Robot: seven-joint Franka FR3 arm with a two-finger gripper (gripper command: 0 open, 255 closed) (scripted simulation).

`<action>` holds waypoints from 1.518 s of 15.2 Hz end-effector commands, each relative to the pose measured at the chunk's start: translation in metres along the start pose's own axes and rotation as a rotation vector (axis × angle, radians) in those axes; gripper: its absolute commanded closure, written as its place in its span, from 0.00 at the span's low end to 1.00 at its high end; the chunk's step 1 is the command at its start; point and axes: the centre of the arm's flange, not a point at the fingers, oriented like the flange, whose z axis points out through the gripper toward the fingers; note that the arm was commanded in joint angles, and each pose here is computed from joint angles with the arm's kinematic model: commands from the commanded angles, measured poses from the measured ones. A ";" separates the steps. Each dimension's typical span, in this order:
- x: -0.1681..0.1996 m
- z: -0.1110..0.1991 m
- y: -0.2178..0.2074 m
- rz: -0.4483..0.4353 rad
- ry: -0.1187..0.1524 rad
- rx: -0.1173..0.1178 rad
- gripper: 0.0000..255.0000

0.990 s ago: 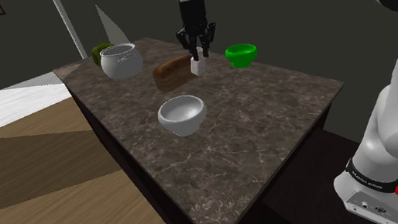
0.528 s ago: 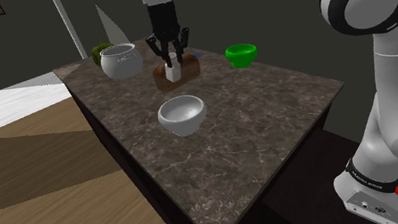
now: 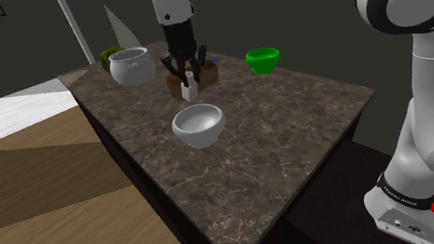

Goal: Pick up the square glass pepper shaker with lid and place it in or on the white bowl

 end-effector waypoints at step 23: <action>0.006 0.063 0.000 0.000 0.001 0.000 0.00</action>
